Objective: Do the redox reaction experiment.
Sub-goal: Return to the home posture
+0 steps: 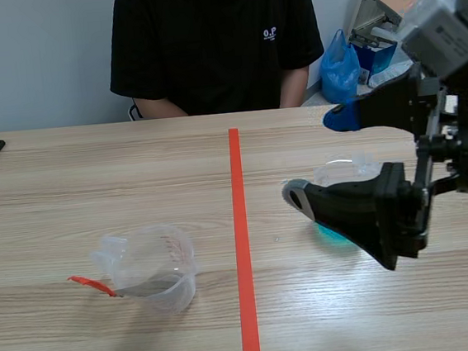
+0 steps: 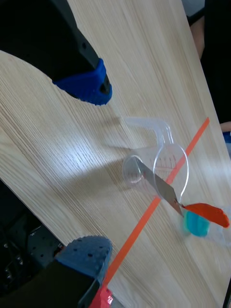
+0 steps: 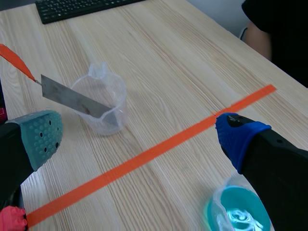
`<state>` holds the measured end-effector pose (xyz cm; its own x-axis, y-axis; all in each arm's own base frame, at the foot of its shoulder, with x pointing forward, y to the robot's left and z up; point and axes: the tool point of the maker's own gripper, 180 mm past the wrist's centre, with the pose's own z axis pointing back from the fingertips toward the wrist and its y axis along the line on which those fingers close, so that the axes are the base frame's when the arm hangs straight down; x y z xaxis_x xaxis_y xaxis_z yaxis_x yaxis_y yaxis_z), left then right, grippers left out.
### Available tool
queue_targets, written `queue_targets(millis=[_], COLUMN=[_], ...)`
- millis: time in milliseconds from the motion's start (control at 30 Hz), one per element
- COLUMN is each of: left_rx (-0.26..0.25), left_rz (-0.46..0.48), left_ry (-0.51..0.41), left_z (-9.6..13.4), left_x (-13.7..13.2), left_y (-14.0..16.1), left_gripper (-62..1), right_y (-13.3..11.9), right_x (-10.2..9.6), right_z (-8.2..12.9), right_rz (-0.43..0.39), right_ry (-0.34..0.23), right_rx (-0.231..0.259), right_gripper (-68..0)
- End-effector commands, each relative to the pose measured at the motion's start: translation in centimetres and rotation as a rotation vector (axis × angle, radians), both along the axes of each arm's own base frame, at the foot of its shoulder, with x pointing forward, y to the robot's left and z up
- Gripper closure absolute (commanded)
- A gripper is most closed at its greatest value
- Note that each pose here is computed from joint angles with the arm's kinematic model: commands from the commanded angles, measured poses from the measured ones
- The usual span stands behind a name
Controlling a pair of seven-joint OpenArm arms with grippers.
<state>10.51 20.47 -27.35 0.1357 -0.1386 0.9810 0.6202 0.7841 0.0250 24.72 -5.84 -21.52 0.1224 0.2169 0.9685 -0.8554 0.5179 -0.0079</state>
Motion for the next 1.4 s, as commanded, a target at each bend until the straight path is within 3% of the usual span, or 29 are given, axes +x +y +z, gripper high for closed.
queue_targets(millis=[0, 167, 300, 633, 1367], left_rx=[-0.039, -0.085, -0.090, -0.101, -0.087], left_rz=[-0.004, -0.011, -0.011, -0.028, -0.020], left_ry=[-0.023, -0.069, -0.105, -0.105, -0.109], left_z=[1.3, 3.7, 5.0, 6.0, 6.0], left_x=[0.0, -0.1, 0.6, 0.6, 0.4], left_y=[-0.3, -0.4, -0.5, -1.0, -0.9], left_gripper=[-60.3, -62.3, -62.3, -62.3, -62.3], right_y=[-0.1, -1.5, -2.3, -2.3, -1.9], right_x=[0.0, -1.3, -2.0, -4.4, -4.9], right_z=[1.3, 1.8, 2.4, 1.9, 1.8], right_rz=[-0.009, -0.046, -0.089, -0.187, -0.185], right_ry=[-0.029, -0.044, -0.047, -0.016, -0.022], right_rx=[0.029, -0.011, -0.033, -0.130, -0.154], right_gripper=[-67.9, -67.9, -67.9, -67.9, -67.9])
